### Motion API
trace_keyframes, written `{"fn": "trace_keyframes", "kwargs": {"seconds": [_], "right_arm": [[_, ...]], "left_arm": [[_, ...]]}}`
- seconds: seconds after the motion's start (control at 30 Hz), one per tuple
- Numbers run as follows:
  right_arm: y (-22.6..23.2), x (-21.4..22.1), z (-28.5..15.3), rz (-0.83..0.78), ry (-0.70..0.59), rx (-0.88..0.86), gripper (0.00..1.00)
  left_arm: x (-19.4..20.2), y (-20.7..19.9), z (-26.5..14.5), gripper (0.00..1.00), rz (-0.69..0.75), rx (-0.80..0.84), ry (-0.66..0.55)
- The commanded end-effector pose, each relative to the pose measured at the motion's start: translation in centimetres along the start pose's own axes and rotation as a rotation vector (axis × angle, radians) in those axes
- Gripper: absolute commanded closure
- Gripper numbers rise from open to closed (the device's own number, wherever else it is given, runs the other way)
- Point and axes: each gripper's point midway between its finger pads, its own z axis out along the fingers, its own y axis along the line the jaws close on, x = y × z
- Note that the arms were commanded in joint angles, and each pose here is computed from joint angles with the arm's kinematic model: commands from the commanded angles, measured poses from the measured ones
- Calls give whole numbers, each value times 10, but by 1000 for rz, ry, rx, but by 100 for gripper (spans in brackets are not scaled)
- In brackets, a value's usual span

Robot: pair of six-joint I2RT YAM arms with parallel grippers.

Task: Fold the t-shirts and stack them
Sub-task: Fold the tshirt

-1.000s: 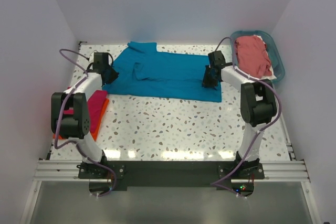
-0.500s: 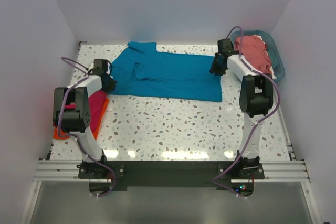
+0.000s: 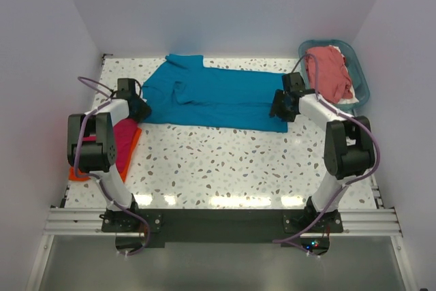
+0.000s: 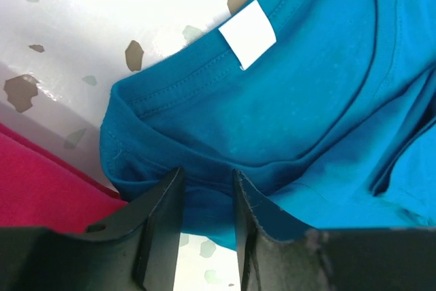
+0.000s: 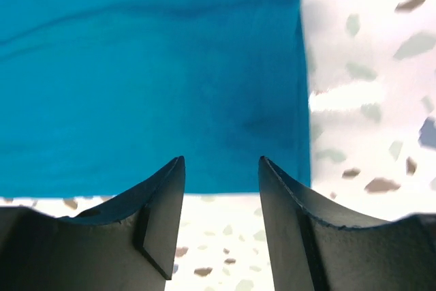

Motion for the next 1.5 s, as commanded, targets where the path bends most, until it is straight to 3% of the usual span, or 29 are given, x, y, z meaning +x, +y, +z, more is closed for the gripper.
{"fn": "trace_keyframes", "kwargs": {"seconds": [0.0,0.13,0.53,0.7,0.77,0.8,0.87,0.9,1.0,1.13,1.3,1.47], "right_arm": [[15,-5,-27,-2,-106,-67,47],[-2,12,-31,9,-116,-29,39],[-17,31,7,53,-61,44,38],[-25,31,19,65,-42,71,38],[-27,31,21,70,-37,71,44],[-32,29,22,84,-35,76,48],[-35,28,21,98,-31,68,68],[-40,23,19,114,-37,67,74],[-49,15,13,156,-42,47,89],[-57,2,-4,182,-71,41,100],[-61,0,-23,184,-98,40,100],[-75,16,-36,204,-97,55,100]], "left_arm": [[-9,-12,-6,60,25,71,-18],[-7,-2,-10,51,25,35,-32],[8,22,2,42,16,-51,-6],[13,19,7,43,37,-54,4],[15,18,10,49,46,-68,7],[18,16,11,59,51,-70,11],[22,13,15,70,58,-69,21],[24,12,16,81,59,-69,24],[26,3,16,100,60,-54,37],[18,-8,1,100,30,-15,11],[16,-24,-35,100,-7,40,-13],[30,-6,-62,100,-51,42,-28]]}}
